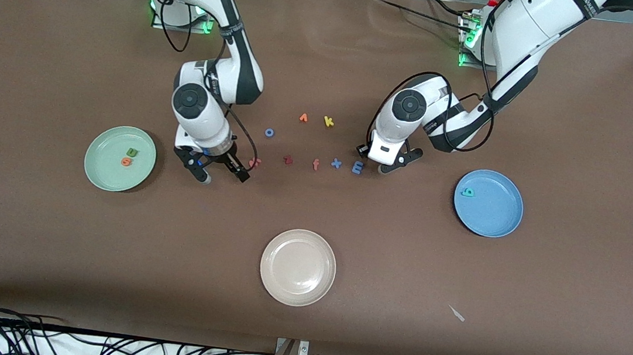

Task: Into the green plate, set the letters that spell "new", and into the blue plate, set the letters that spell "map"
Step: 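Grasp the pink W with the right gripper while the left gripper grasps yellow, then drop the yellow letter on the blue plate while the right gripper carries W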

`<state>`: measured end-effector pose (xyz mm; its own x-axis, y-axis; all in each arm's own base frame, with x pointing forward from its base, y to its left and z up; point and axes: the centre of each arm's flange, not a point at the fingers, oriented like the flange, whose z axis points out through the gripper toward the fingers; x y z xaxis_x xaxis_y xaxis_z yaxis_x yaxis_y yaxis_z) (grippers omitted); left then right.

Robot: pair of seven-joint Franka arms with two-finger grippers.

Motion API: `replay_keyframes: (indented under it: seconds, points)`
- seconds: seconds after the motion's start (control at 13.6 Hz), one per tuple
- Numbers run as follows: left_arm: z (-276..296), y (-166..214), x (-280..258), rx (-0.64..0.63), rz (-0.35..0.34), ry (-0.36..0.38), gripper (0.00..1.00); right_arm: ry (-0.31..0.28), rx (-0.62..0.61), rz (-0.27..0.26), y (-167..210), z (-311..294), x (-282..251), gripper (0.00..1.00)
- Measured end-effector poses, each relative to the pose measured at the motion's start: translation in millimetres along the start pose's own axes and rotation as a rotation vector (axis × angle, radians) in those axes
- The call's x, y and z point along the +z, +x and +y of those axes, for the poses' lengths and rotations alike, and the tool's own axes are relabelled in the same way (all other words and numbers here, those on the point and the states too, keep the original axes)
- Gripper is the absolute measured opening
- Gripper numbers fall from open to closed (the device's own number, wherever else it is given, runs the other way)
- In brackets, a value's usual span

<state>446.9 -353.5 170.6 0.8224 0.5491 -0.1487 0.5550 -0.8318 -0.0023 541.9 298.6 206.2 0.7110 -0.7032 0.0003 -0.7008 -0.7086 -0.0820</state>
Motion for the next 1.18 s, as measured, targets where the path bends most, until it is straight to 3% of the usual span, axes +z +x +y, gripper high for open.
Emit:
replay_keyframes:
  seconds: [0.07,0.22,0.59,0.81,0.88,0.95,1.1,1.18]
  points:
    - [0.0,0.0,0.1,-0.002,0.0,0.0,0.43,0.005,0.025,-0.001,-4.9,-6.5,1.3,1.0]
    - [1.0,0.1,-1.0,-0.004,0.001,-0.002,0.31,0.006,0.059,-0.007,-16.8,-15.2,7.5,1.0]
    - [0.4,5.5,-3.2,-0.013,0.004,-0.005,0.31,-0.066,0.078,-0.043,-27.8,-11.1,24.3,1.0]
    - [-1.8,38.4,-34.2,-0.048,0.053,-0.024,0.31,-0.102,0.08,-0.063,-29.8,-7.3,27.1,0.97]
    - [-3.4,49.7,-49.7,-0.052,0.075,-0.008,0.31,-0.106,0.081,-0.065,-30.2,-6.9,27.5,0.9]
    - [-6.3,63.3,-65.2,-0.055,0.094,0.009,0.31,-0.107,0.08,-0.067,-31.2,-7.0,28.0,0.9]
    - [-18.9,102.2,-94.4,-0.052,0.117,0.045,0.31,-0.11,0.076,-0.071,-35.6,-7.3,30.3,0.74]
    - [-29.5,124.9,-105.5,-0.046,0.118,0.059,0.31,-0.112,0.074,-0.072,-37.0,-7.3,31.9,0.74]
